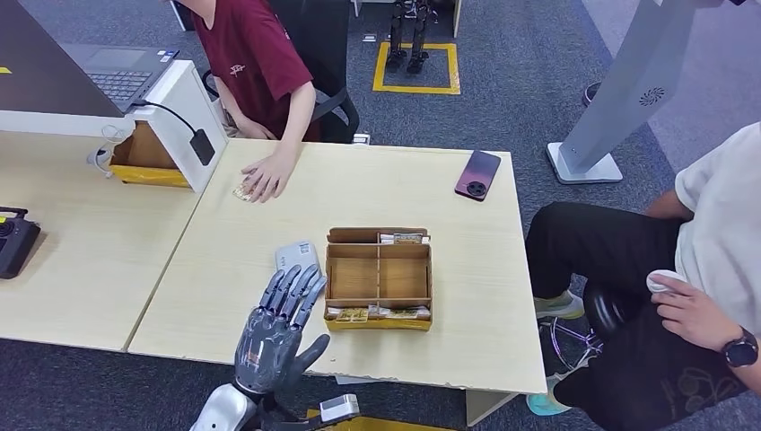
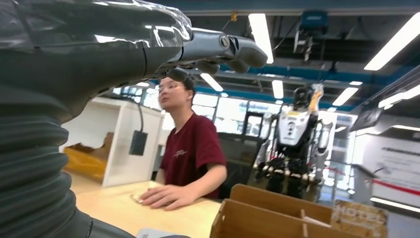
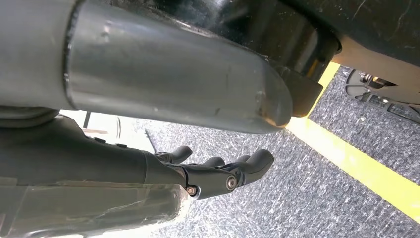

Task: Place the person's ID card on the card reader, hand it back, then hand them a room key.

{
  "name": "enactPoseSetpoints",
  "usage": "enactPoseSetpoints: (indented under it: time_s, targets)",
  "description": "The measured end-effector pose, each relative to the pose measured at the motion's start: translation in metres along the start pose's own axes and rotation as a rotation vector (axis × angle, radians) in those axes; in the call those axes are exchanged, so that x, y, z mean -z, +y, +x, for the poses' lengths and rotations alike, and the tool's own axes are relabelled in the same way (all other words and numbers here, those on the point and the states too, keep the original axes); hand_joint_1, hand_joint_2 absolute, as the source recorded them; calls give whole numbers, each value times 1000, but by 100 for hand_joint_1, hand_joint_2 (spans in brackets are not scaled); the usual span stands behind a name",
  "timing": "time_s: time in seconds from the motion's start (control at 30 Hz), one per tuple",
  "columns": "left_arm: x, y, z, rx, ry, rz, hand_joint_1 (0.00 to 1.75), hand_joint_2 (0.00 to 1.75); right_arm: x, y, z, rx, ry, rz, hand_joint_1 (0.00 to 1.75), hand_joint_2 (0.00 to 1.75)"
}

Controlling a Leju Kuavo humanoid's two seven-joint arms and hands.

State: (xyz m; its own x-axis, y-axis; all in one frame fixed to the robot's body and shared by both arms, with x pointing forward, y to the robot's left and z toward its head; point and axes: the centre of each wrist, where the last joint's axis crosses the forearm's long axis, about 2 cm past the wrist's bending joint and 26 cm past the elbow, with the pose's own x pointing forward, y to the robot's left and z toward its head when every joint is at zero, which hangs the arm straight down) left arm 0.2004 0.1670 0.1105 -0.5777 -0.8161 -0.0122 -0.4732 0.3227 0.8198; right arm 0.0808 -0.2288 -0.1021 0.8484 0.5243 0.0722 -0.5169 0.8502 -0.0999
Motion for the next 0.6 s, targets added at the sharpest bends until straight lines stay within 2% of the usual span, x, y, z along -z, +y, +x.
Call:
enactPoseSetpoints:
  time_s: [0.1, 0.27, 0.43, 0.6]
  targets:
    - [-1, -4, 2, 1, 18, -19, 0, 175, 0, 0, 0, 0, 1, 1, 0, 0]
    - [0, -15, 4, 21, 110, -60, 0, 175, 0, 0, 0, -1, 2, 1, 0, 0]
    - [-5, -23, 16, -3, 46, -99, 0, 175, 0, 0, 0, -2, 1, 0, 0, 0]
    - [-7, -26, 17, -9, 11, -115, 0, 175, 0, 0, 0, -3, 1, 1, 0, 0]
